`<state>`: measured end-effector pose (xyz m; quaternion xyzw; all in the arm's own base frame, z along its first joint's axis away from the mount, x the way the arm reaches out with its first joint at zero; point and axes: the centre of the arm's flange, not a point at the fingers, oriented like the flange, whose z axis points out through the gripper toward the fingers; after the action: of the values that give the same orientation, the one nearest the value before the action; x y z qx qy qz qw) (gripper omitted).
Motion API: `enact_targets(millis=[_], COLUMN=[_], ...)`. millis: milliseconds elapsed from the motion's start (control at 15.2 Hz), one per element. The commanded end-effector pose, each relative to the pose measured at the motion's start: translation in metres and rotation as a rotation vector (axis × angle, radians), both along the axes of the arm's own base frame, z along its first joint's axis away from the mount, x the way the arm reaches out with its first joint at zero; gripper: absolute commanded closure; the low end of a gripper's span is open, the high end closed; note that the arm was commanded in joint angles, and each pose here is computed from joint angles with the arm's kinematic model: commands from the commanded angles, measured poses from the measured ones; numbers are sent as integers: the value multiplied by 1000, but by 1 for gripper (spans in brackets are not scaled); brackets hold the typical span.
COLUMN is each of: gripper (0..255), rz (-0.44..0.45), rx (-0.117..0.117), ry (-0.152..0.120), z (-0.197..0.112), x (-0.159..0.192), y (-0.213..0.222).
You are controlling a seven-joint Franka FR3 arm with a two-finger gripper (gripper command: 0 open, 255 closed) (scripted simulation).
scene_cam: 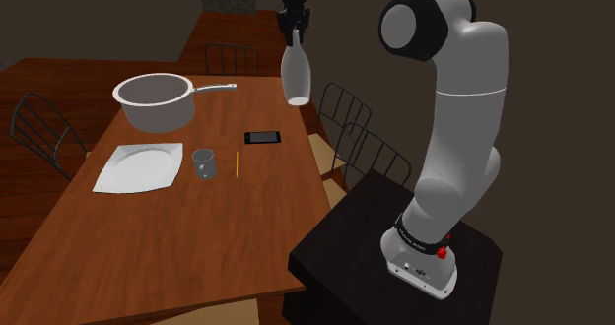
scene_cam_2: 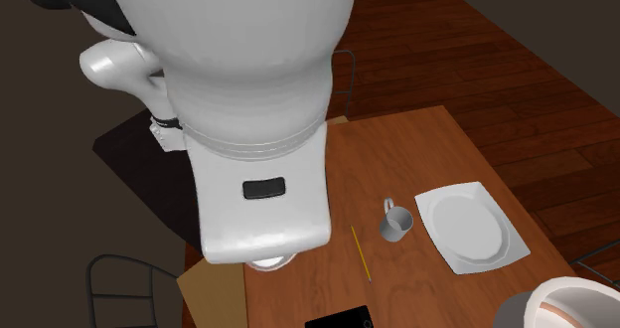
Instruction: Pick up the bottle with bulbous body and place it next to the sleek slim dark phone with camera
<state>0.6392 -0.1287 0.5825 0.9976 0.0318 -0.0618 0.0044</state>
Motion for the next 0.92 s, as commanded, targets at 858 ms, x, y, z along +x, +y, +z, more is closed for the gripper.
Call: enact_targets(millis=[858], gripper=[255], rz=[0], rx=[0], ry=[-1], z=[-79], x=[0], y=[-1])
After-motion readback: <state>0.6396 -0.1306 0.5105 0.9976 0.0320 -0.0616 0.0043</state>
